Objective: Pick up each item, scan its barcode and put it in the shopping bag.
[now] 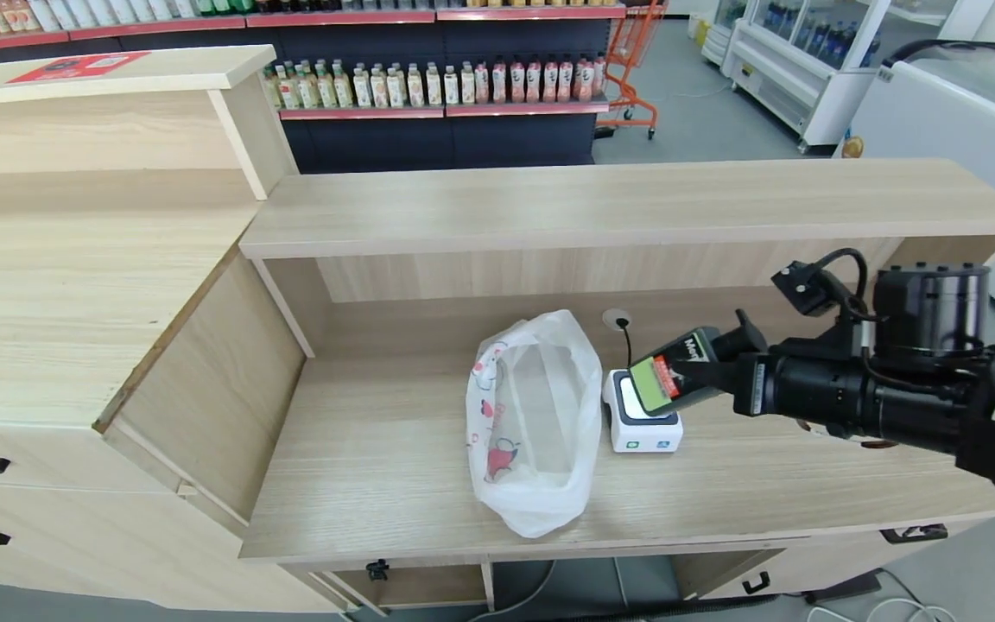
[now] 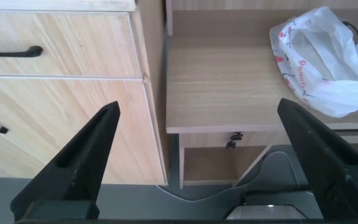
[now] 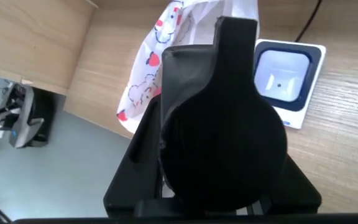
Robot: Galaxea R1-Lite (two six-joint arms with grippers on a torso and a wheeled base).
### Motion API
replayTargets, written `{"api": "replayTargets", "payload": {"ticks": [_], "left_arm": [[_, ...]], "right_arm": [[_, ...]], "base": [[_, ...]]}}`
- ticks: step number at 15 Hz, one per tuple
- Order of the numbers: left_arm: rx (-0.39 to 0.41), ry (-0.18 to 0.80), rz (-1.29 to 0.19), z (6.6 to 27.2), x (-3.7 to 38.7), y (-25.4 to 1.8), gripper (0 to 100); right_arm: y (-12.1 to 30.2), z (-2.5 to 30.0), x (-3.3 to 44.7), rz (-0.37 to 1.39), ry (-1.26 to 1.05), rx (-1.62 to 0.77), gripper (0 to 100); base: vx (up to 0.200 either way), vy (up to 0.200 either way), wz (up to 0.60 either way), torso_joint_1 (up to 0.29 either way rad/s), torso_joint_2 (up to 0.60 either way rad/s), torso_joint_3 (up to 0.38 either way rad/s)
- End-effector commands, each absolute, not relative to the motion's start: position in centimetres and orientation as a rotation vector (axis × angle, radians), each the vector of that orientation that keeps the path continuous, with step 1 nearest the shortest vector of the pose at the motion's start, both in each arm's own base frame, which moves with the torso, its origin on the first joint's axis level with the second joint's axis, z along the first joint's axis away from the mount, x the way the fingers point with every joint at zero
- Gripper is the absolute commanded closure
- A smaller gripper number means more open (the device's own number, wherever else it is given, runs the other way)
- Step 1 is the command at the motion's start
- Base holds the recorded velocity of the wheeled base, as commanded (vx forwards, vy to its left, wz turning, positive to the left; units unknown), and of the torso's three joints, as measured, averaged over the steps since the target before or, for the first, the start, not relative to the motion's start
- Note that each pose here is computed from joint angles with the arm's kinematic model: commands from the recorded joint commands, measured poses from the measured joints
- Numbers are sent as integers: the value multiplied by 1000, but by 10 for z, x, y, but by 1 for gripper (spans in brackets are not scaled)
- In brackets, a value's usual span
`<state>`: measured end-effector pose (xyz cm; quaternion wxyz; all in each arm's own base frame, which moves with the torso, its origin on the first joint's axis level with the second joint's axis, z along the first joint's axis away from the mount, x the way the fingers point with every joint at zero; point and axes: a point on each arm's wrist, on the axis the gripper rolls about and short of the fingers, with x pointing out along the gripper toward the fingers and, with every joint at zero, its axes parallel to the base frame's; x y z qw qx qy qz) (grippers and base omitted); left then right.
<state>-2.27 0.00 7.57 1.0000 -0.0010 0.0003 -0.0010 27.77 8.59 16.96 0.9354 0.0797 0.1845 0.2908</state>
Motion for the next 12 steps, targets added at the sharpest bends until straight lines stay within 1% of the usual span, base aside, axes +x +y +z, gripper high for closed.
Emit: {"api": "replayTargets", "payload": {"ticks": [1, 5, 9, 12], "left_arm": [[-3, 2, -2, 76, -23, 0, 0], [-3, 2, -2, 76, -23, 0, 0], [-3, 2, -2, 76, -23, 0, 0], [-3, 2, -2, 76, -23, 0, 0]], "right_arm": [[98, 140, 307, 607, 440, 90, 100], [139, 108, 329, 637, 492, 13, 100], [173, 76, 344, 702, 474, -108, 100], [187, 56, 351, 705, 450, -224, 100]], "base": [[0, 0, 0, 0, 0, 0], [0, 0, 0, 0, 0, 0], [0, 0, 0, 0, 0, 0], [0, 0, 0, 0, 0, 0]]}}
